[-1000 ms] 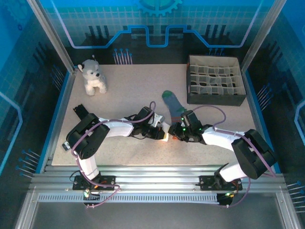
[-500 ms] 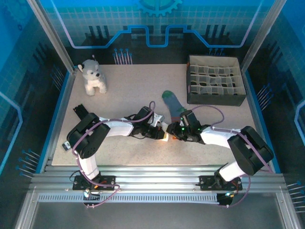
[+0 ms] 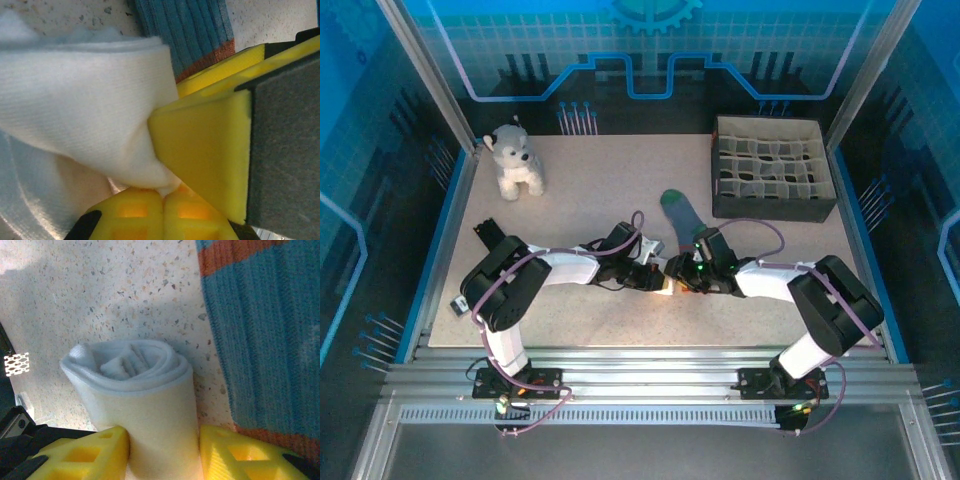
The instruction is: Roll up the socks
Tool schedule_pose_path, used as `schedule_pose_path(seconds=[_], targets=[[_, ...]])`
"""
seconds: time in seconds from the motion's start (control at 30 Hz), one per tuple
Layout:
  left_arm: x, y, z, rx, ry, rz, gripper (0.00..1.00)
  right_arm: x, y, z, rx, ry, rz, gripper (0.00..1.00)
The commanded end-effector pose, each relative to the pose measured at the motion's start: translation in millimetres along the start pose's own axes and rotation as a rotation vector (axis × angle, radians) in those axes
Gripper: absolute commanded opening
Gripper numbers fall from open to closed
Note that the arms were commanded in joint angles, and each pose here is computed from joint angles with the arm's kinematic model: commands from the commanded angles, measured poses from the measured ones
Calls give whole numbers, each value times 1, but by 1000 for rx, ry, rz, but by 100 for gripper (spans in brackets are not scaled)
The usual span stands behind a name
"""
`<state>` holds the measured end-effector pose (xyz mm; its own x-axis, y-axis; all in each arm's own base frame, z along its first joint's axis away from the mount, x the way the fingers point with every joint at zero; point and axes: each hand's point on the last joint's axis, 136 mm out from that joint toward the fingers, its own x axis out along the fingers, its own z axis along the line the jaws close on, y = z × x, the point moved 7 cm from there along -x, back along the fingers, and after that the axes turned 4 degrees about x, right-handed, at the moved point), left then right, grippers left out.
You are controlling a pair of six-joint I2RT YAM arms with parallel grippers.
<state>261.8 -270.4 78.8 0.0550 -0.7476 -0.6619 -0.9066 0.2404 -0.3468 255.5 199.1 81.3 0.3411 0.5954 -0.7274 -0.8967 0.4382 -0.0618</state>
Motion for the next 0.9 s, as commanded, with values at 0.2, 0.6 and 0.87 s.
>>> schedule_pose_path(seconds=[0.2, 0.6, 0.87], targets=[[11, 43, 36, -148, -126, 143, 0, 17, 20, -33, 50, 160, 108, 14], [-7, 38, 27, -194, -105, 85, 14, 7, 19, -25, -73, 296, 60, 0], [-51, 24, 10, -217, -78, -24, 21, 2, 17, -10, -214, 423, 51, 0]])
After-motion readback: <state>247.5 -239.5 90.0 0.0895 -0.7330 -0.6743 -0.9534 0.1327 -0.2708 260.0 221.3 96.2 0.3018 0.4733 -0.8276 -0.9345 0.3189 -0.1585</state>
